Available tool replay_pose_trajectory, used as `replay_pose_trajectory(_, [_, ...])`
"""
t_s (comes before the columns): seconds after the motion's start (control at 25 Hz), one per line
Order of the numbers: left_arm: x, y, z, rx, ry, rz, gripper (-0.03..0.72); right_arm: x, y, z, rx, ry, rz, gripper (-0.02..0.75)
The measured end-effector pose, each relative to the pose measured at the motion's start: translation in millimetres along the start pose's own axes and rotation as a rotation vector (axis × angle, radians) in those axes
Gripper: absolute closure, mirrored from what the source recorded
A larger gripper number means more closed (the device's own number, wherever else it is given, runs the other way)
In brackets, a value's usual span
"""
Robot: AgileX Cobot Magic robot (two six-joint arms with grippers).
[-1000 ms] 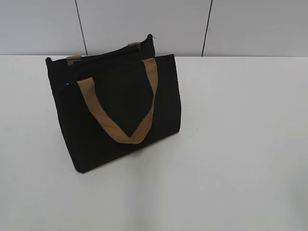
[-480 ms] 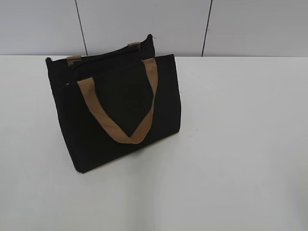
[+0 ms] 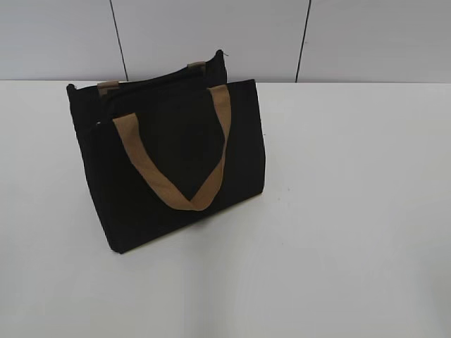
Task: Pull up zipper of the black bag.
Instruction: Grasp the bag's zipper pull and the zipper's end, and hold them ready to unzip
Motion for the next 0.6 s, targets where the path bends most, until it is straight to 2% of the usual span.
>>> replay_pose_trajectory(0.08, [0.8,-1,-10,0.066,-0.009,0.006,0.218,0,0,0,0.000,0.000,0.000,0.383])
replay_pose_trajectory(0.2, [1.6,-7,-25,0.132,-0.019,-0.001,0.183,0,0,0,0.000,0.000,0.000,0.383])
replay_pose_trajectory(0.44, [-1.7,-52,-56,0.004,-0.001,-0.084,0.174,0,0,0,0.002,-0.001,-0.034,0.383])
replay_pose_trajectory(0.6, [-9.6,-68,-86,-0.010,0.052,-0.143,0.174,-1,0,-8,0.065,-0.020,-0.046,0.383])
Point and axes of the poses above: a point on each arm's last joint axis where the gripper is mounted, z pointing back along that axis away from the gripper, x along the wrist's bending axis when the last joint is at zero, y = z × x, the point moved 7 cm from there along -z, pointing out along that axis toward the gripper, and after that the axes turned 8 degrees about z, right-handed, at the moved point
